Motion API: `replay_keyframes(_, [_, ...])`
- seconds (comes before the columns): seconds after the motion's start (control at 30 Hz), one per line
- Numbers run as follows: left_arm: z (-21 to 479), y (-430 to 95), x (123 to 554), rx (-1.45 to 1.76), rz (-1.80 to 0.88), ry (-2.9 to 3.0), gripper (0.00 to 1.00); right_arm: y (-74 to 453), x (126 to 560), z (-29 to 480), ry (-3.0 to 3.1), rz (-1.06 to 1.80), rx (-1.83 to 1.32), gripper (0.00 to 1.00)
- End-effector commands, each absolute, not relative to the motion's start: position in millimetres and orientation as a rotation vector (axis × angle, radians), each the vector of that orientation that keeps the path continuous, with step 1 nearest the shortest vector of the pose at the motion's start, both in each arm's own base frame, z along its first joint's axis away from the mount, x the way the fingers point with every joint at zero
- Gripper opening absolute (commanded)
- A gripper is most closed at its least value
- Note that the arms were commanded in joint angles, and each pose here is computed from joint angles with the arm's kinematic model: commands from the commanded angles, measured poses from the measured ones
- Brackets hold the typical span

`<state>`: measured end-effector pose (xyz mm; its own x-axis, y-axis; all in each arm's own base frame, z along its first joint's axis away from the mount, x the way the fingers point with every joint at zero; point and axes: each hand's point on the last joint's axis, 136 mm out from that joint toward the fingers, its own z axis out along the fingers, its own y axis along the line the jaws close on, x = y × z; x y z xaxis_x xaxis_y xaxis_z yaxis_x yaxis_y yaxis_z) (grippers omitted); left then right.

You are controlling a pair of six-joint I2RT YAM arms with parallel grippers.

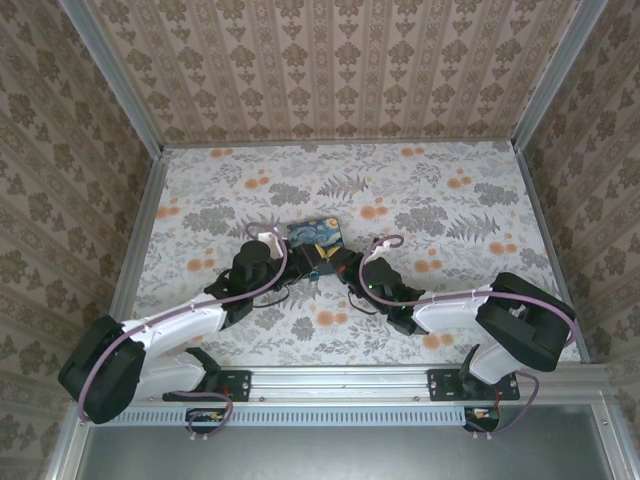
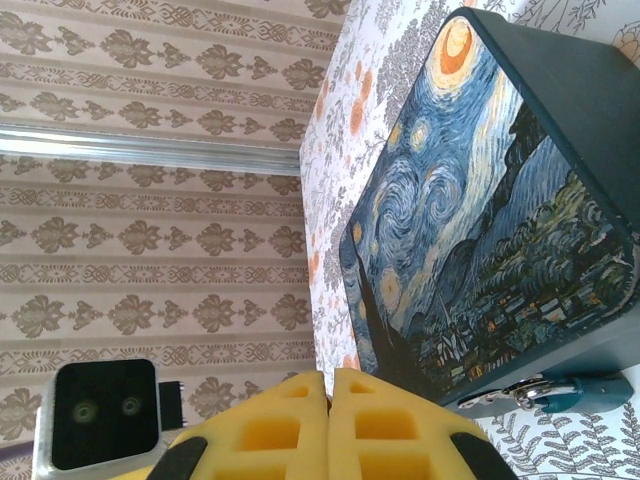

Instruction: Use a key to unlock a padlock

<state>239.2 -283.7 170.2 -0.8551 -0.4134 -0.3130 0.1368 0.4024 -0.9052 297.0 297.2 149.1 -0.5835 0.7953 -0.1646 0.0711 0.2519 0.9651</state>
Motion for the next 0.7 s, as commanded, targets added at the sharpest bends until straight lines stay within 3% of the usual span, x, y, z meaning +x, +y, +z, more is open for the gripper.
replay_keyframes(0.0, [191.5, -290.6, 245.8, -0.219, -1.504, 2.096, 0.38, 307.1, 300.6, 164.5, 1.808, 1.456, 0.8, 0.0])
replay_keyframes(0.67, [170.9, -287.6, 248.3, -0.249, -1.438, 2.145, 0.33, 303.3, 297.2, 163.6, 1.807, 1.458, 0.794, 0.0])
